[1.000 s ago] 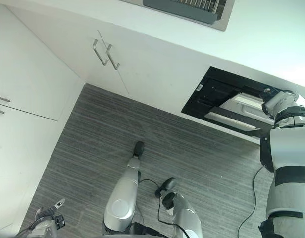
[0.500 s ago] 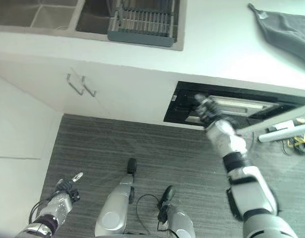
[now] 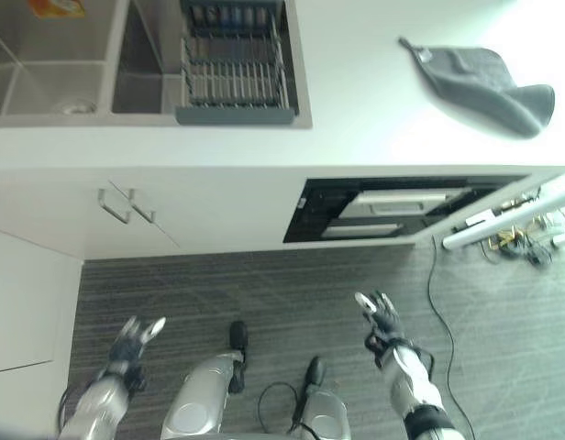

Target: Place the dishes in the dishwasher.

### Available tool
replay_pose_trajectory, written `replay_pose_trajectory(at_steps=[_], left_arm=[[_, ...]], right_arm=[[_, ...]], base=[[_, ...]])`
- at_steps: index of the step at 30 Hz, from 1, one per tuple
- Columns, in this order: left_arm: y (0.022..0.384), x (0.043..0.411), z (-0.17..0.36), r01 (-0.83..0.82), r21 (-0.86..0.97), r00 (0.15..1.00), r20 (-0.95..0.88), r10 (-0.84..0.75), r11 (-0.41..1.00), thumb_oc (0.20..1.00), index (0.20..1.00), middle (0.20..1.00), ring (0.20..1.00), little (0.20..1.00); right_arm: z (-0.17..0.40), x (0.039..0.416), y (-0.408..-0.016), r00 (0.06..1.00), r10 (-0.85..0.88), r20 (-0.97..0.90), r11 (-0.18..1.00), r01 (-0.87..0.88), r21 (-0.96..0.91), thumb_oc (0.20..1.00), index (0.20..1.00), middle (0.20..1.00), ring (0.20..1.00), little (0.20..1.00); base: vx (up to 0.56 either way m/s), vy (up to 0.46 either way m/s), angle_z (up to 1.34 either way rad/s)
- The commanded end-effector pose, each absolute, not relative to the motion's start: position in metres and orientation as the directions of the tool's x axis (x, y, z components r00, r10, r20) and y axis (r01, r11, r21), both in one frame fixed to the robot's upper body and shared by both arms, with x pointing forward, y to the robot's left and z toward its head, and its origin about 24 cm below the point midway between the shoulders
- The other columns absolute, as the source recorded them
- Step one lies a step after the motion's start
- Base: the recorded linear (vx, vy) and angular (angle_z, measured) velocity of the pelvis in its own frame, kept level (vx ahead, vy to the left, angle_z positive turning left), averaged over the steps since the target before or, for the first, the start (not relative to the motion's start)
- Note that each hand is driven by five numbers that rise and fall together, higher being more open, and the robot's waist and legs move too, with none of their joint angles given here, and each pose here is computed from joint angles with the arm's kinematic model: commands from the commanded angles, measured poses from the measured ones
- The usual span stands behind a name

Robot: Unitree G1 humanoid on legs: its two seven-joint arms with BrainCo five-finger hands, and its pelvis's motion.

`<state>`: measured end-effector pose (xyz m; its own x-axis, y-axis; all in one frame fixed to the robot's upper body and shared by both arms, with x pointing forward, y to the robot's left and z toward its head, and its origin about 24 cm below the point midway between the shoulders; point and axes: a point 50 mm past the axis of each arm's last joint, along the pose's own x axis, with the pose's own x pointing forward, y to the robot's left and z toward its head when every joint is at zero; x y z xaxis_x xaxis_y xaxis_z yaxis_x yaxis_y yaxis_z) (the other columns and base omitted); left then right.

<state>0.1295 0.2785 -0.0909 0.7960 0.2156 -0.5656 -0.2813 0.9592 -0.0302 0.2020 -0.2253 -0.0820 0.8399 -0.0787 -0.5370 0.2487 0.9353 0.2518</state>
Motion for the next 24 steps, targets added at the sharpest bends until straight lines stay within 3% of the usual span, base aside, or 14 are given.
replay_pose_trajectory(at_steps=[1,4,12,19,24], left_arm=[[0.26,0.19,-0.069,-0.054,-0.131,0.897,-0.442,-0.01,0.99,1.0,1.0,1.0,1.0,1.0],[0.263,0.175,-0.086,-0.094,-0.138,0.842,-0.54,0.005,0.986,1.0,1.0,1.0,1.0,1.0],[0.247,0.148,-0.11,-0.119,-0.278,0.792,-0.606,-0.078,0.953,1.0,1.0,1.0,1.0,1.0],[0.232,0.149,-0.123,-0.092,-0.28,0.738,-0.663,-0.123,0.956,1.0,1.0,1.0,1.0,1.0],[0.226,0.156,-0.125,-0.138,-0.307,0.754,-0.649,-0.101,0.942,1.0,1.0,1.0,1.0,1.0]], right_arm=[[-0.054,0.233,-0.23,0.913,-0.057,-0.405,0.964,0.156,0.217,1.0,1.0,1.0,1.0,1.0],[-0.069,0.217,-0.232,0.877,-0.073,-0.475,0.973,0.167,0.16,1.0,1.0,1.0,1.0,1.0],[-0.096,0.195,-0.233,0.775,-0.032,-0.631,0.999,0.035,-0.008,1.0,1.0,1.0,1.0,1.0],[-0.118,0.168,-0.242,0.682,-0.097,-0.725,0.995,0.06,-0.076,1.0,1.0,1.0,1.0,1.0],[-0.129,0.153,-0.24,0.644,-0.095,-0.759,0.995,0.071,-0.065,1.0,1.0,1.0,1.0,1.0]], base=[[0.26,-0.146,0.62],[0.22,-0.268,0.62],[0.07,-0.227,0.3],[0.02,0.047,0.53],[0.06,0.122,0.19]])
